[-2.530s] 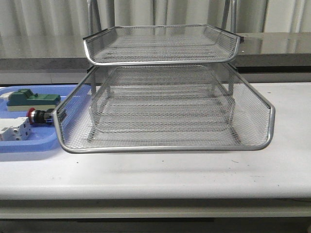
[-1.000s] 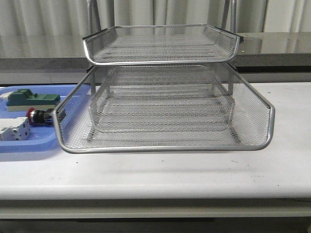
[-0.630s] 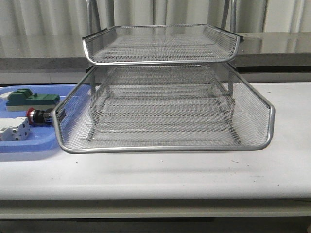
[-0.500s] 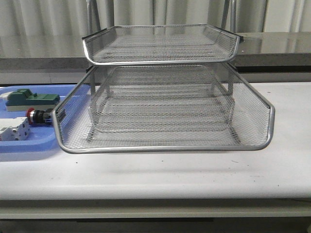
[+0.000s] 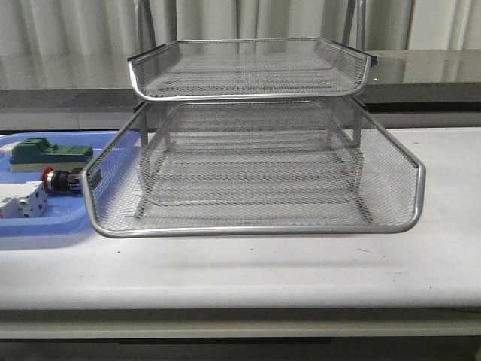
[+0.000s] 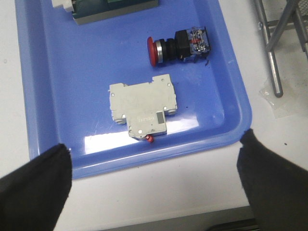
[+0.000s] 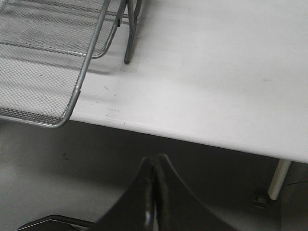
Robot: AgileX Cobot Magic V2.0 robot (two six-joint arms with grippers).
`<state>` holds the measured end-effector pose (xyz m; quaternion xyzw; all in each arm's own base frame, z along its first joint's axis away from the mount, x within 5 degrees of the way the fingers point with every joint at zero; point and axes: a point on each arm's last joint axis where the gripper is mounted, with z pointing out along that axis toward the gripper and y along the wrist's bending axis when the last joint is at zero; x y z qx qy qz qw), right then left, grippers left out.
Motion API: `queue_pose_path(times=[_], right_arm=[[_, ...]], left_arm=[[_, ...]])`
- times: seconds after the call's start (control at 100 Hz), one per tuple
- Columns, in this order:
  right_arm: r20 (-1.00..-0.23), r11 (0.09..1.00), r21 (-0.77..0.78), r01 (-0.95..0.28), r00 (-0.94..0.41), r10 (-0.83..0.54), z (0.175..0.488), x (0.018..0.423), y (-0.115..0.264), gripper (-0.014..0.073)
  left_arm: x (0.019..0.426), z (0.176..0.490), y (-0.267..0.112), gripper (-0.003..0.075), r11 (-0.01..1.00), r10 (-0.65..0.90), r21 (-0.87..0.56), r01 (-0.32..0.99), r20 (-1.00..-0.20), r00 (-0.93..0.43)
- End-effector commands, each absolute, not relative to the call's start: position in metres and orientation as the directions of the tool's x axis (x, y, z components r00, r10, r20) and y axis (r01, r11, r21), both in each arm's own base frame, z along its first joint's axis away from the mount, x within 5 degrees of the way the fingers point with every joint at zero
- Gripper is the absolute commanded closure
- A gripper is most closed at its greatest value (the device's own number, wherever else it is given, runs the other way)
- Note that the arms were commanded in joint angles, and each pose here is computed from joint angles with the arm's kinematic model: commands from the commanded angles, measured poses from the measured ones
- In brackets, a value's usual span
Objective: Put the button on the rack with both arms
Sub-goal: 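Release the tray and withdraw the right gripper, then lower the left gripper onto the red push button and grasp it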
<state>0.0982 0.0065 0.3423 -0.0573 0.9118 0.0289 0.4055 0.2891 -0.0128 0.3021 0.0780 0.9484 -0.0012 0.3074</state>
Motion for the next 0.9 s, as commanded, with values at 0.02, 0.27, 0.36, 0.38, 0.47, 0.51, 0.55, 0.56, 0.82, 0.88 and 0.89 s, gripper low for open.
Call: queue_pose_path(times=[0.02,0.27,0.36,0.38,0.47,0.51,0.55,0.56,0.82,0.88,0.89], right_arm=[[-0.793,0.993,0.0,-0.119,-0.605,-0.073,0.353,0.101,0.006,0.0655],[-0.793,0.993,0.0,-0.12,-0.605,-0.073,0.353,0.101,0.006,0.0655],[-0.793,0.993,0.0,-0.12,-0.605,-0.073,0.353,0.101,0.006,0.0655],[-0.793,0.993,0.0,-0.12,-0.605,-0.073,0.353,0.101,0.006,0.0655],[-0.793,0.993,0.0,-0.12,-0.605,-0.073,0.353,0.101,0.006,0.0655],[-0.793,0.993,0.0,-0.12,-0.605,-0.073,0.353,0.101,0.006,0.0655],[-0.793,0.993,0.0,-0.12,-0.605,-0.073,0.353,0.101,0.006,0.0655],[-0.793,0.993,0.0,-0.12,-0.605,-0.073,0.353,0.101,0.006,0.0655],[-0.793,0.993,0.0,-0.12,-0.605,-0.073,0.353,0.101,0.006,0.0655],[-0.793,0.993,0.0,-0.12,-0.605,-0.073,0.353,0.101,0.006,0.0655],[-0.793,0.993,0.0,-0.12,-0.605,-0.073,0.353,0.101,0.006,0.0655]], left_arm=[[0.291,0.325,-0.015,0.0064,0.991,0.112,0.019,0.135,-0.682,-0.723],[0.307,0.343,-0.016,0.007,0.99,0.115,0.031,0.136,-0.73,-0.674],[0.322,0.348,-0.016,0.007,0.982,0.169,0.067,0.175,-0.719,-0.674],[0.327,0.35,-0.017,0.007,0.98,0.184,0.077,0.186,-0.718,-0.671],[0.347,0.353,-0.018,0.007,0.956,0.28,0.135,0.261,-0.688,-0.669],[0.355,0.356,-0.019,0.007,0.945,0.314,0.151,0.291,-0.673,-0.67],[0.364,0.355,-0.02,0.007,0.929,0.357,0.17,0.33,-0.649,-0.672],[0.367,0.352,-0.02,0.007,0.923,0.371,0.175,0.342,-0.638,-0.675],[0.425,0.332,-0.031,0.007,0.829,0.525,0.153,0.538,-0.544,-0.655],[0.434,0.328,-0.032,0.007,0.802,0.561,0.148,0.579,-0.519,-0.645],[0.436,0.325,-0.033,0.007,0.796,0.569,0.146,0.587,-0.51,-0.645]])
